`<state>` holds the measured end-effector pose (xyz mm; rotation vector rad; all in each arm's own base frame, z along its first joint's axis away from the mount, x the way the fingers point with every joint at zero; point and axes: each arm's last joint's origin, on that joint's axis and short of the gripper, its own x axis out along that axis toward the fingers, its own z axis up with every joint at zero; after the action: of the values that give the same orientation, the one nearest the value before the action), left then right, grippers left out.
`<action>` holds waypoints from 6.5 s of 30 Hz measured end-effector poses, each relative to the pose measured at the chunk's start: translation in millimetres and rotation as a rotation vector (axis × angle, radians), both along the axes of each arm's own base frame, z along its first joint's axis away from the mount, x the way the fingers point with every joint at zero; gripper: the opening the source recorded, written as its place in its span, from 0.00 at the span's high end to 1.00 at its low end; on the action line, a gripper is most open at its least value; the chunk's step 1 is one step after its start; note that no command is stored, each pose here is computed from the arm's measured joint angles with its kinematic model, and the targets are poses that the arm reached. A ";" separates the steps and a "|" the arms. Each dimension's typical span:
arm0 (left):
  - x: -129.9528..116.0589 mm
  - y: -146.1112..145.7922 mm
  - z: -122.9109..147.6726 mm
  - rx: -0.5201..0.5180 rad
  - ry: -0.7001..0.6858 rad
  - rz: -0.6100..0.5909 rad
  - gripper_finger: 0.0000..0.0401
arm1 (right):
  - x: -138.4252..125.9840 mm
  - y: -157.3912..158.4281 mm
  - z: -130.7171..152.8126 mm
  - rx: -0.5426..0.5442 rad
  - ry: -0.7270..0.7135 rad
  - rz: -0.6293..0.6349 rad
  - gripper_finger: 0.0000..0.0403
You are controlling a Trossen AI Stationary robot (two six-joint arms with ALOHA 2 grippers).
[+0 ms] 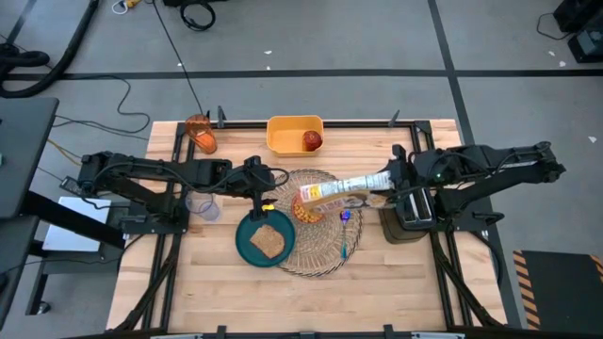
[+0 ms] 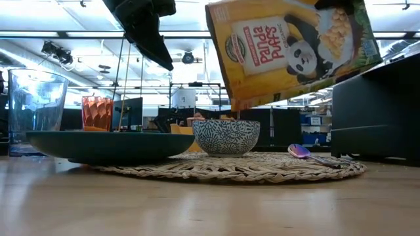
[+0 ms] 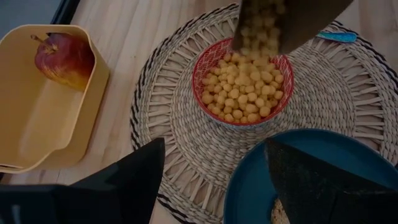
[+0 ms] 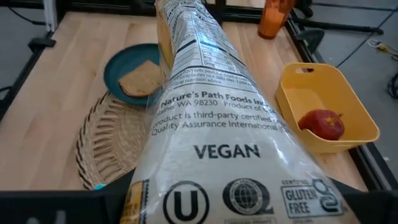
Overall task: Arrange a breakfast setting
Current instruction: Pour the cereal from the yellow cereal box into the red bowl
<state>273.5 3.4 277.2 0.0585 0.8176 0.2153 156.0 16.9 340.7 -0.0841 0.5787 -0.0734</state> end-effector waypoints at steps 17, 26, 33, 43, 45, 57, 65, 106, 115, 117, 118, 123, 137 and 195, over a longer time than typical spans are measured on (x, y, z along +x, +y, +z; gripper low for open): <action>0.2 0.0 0.2 0.000 -0.003 0.000 0.29 | 2.6 -1.9 -0.8 -0.019 0.001 -0.021 0.52; 0.2 0.0 0.2 0.000 -0.003 0.001 0.29 | -2.2 -2.5 0.4 -0.004 -0.001 -0.025 0.52; 0.3 0.0 0.4 -0.001 -0.004 0.001 0.29 | -10.3 -4.2 1.2 -0.004 0.008 -0.028 0.52; 1.8 0.5 1.8 0.002 -0.026 0.001 0.29 | -17.9 -5.0 6.3 -0.001 0.004 -0.020 0.52; 2.4 0.8 2.4 0.005 -0.034 -0.001 0.29 | -17.8 -4.9 6.4 -0.001 0.005 -0.016 0.52; 2.2 0.8 2.4 0.007 -0.031 -0.004 0.29 | -16.3 -5.0 7.7 -0.010 -0.011 -0.020 0.52; 2.5 0.0 3.0 0.012 -0.036 -0.012 0.29 | -15.5 -5.1 6.1 0.005 0.004 -0.041 0.52; -41.3 -12.9 64.7 0.007 -0.357 -0.075 0.29 | -60.1 -10.0 -25.7 0.078 -0.321 0.002 0.52; -39.7 -12.0 79.9 0.081 -0.481 -0.100 0.29 | -73.8 -10.5 -58.7 0.082 -0.592 0.062 0.52; -40.3 -10.1 82.6 0.103 -0.461 -0.087 0.29 | -74.8 -10.4 -63.1 0.069 -0.658 0.075 0.52; -41.2 -9.7 86.6 0.105 -0.461 -0.086 0.29 | -75.2 -10.4 -64.5 0.063 -0.690 0.076 0.52; -46.3 -10.2 110.0 0.113 -0.494 -0.090 0.29 | -73.3 -10.2 -75.6 0.028 -0.814 0.082 0.52; -48.5 -12.4 115.4 0.106 -0.455 -0.102 0.29 | -73.8 -9.8 -77.0 -0.010 -1.067 0.092 0.52; 68.2 37.9 35.9 -0.003 -1.189 -0.339 0.60 | 44.8 -10.8 -78.4 -0.063 -1.144 0.014 0.46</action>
<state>341.7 41.3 313.1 0.0538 -0.3811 -0.0890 200.8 6.1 262.3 -0.0924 -0.5673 -0.1119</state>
